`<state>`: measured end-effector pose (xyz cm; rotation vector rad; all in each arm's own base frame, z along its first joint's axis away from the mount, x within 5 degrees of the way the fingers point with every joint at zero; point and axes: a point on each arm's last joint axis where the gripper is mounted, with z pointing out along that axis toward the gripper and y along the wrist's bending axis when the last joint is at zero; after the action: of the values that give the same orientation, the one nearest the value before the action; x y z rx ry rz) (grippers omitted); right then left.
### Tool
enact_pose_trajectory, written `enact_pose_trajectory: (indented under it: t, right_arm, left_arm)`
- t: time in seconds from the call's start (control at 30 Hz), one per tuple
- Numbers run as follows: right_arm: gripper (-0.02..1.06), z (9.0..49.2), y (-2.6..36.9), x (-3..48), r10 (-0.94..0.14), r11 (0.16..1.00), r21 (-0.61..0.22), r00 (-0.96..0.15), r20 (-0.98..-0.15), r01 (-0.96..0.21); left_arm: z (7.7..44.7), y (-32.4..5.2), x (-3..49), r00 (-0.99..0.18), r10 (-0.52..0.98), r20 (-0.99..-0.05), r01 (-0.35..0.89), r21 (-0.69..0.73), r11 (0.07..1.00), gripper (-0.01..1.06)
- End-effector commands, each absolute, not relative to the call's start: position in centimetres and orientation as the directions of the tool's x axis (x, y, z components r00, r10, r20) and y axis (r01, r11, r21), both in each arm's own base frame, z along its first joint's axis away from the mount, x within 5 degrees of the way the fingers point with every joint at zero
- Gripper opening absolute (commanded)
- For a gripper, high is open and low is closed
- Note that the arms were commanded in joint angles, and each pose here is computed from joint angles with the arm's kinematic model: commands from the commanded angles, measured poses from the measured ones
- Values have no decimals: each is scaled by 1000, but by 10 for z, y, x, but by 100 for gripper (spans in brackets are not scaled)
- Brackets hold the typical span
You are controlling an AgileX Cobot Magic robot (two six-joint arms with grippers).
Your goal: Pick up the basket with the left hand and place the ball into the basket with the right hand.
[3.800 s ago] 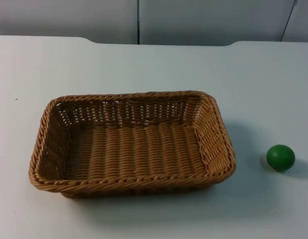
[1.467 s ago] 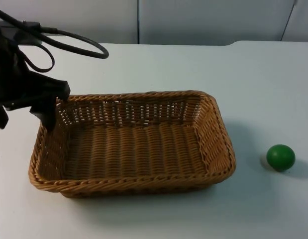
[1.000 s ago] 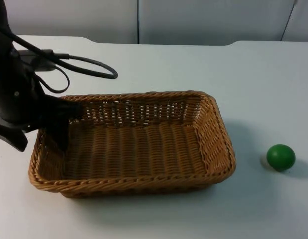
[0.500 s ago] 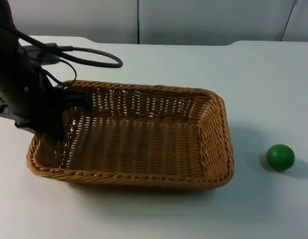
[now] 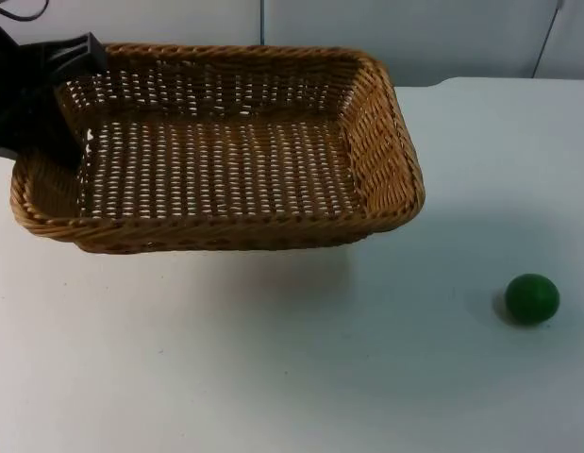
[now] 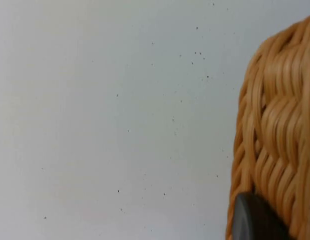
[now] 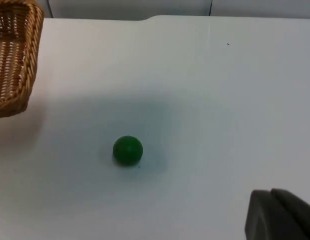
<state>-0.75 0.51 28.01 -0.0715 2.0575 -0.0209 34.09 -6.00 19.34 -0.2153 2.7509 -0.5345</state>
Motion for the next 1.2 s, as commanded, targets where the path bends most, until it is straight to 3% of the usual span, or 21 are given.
enact_pose_trajectory:
  t: [0.0, 1.17]
  right_arm:
    - [0, 279, 5, -7, -58, 998, -44, -459, -887, -42]
    - [0, 280, 5, -7, -59, 998, -45, -457, -887, -42]
  left_arm:
    - [198, -57, 339, -933, -237, -269, -107, -422, 900, 0]
    - [198, -57, 340, -930, -240, -279, -107, -420, 901, 0]
